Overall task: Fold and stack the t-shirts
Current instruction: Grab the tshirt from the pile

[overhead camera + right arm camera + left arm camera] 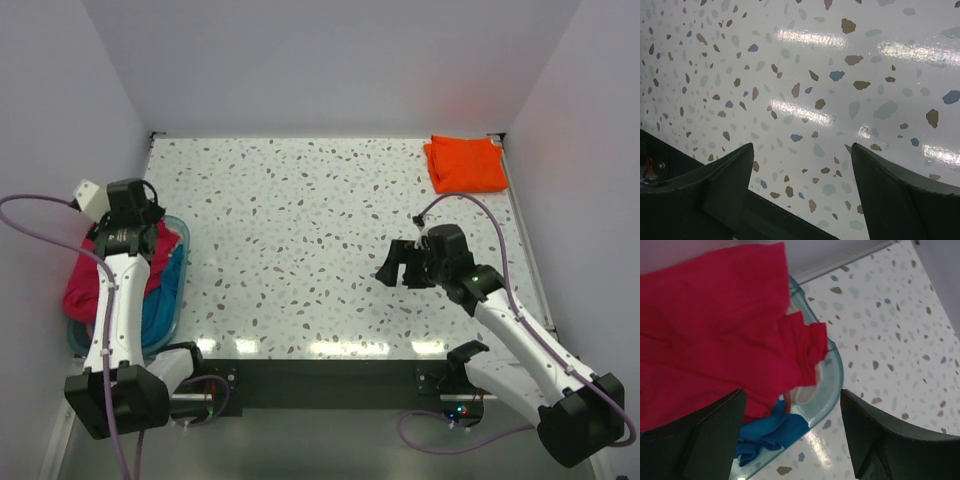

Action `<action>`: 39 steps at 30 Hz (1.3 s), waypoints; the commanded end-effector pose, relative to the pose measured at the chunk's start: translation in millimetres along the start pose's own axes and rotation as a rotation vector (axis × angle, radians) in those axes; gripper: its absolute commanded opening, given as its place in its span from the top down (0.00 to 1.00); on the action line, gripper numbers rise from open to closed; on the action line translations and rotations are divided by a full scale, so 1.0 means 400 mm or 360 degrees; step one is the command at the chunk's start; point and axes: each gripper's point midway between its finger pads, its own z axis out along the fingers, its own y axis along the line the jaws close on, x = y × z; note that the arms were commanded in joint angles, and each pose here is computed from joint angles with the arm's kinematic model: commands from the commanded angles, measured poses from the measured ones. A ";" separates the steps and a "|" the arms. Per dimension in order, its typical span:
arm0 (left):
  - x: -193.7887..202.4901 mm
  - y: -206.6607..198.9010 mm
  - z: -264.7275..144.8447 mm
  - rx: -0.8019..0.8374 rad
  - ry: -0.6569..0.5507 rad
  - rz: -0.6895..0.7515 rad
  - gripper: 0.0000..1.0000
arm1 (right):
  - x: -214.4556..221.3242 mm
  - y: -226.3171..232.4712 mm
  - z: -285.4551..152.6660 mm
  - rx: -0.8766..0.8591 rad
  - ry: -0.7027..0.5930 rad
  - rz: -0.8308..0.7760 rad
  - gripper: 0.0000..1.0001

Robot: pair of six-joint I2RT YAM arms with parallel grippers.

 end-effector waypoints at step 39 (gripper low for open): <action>-0.365 -0.367 -0.360 0.1060 -0.0305 -0.0030 1.00 | -0.155 0.106 -0.054 -0.0158 -0.0199 -0.0062 0.18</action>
